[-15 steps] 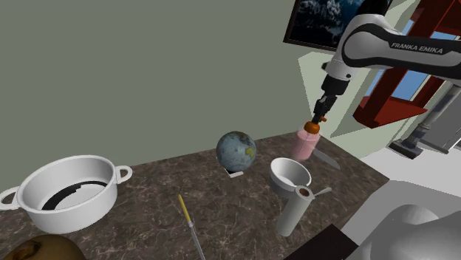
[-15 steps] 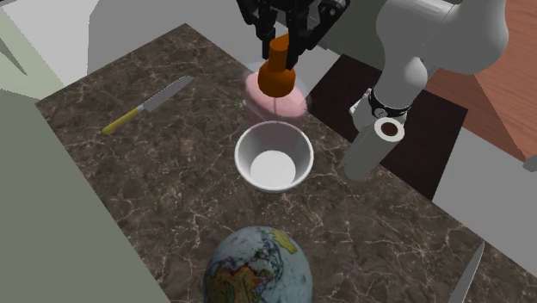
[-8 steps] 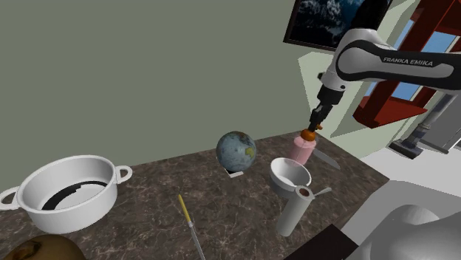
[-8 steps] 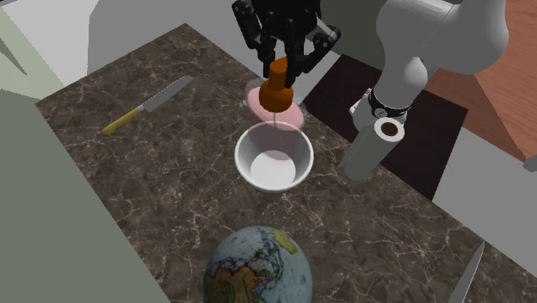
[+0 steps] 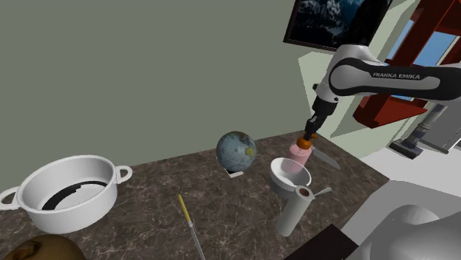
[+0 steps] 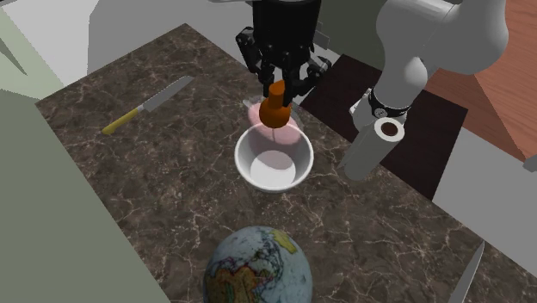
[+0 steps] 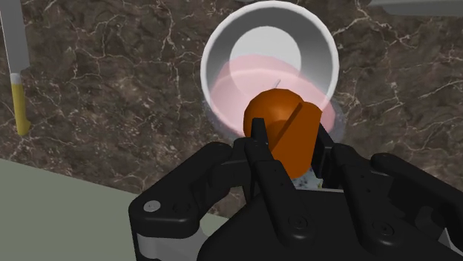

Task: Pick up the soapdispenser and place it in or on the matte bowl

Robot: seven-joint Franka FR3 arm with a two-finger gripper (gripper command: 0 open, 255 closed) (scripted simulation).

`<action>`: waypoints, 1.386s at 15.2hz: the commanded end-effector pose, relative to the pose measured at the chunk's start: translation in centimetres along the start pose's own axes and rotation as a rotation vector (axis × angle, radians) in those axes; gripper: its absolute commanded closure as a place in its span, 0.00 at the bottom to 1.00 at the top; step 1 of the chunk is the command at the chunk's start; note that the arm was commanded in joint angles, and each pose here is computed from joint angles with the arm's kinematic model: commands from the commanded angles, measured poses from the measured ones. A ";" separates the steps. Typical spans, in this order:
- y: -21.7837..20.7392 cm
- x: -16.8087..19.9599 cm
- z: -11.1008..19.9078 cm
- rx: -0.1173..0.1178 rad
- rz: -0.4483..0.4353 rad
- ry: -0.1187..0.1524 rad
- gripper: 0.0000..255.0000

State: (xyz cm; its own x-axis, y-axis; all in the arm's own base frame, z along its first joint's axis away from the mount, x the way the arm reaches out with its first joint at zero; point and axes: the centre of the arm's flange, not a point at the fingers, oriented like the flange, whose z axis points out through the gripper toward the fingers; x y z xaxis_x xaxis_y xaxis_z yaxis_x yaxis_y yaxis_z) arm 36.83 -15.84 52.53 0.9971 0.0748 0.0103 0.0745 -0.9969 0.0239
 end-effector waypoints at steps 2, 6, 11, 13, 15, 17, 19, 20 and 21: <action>0.0 -0.1 1.4 0.000 0.000 0.001 1.00; 0.0 -0.1 1.4 0.000 0.000 0.001 1.00; 0.0 -0.1 1.4 0.000 0.000 0.001 0.00; 0.0 -0.1 1.4 0.000 0.000 0.001 0.00; 0.0 -0.1 1.4 0.000 0.000 0.001 0.00; 0.0 -0.1 -1.2 0.000 0.000 0.001 0.00; 0.0 -0.1 -3.6 0.000 0.000 0.001 0.00; 0.0 -0.1 -3.6 0.000 0.000 0.001 0.00; 0.0 -0.1 -3.6 0.000 0.000 0.001 0.00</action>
State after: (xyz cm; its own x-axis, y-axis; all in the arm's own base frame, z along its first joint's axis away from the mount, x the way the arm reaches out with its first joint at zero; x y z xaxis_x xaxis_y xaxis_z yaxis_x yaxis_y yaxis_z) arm 36.64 -15.71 55.80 0.9971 0.0748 0.0119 0.0745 -0.9969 0.0244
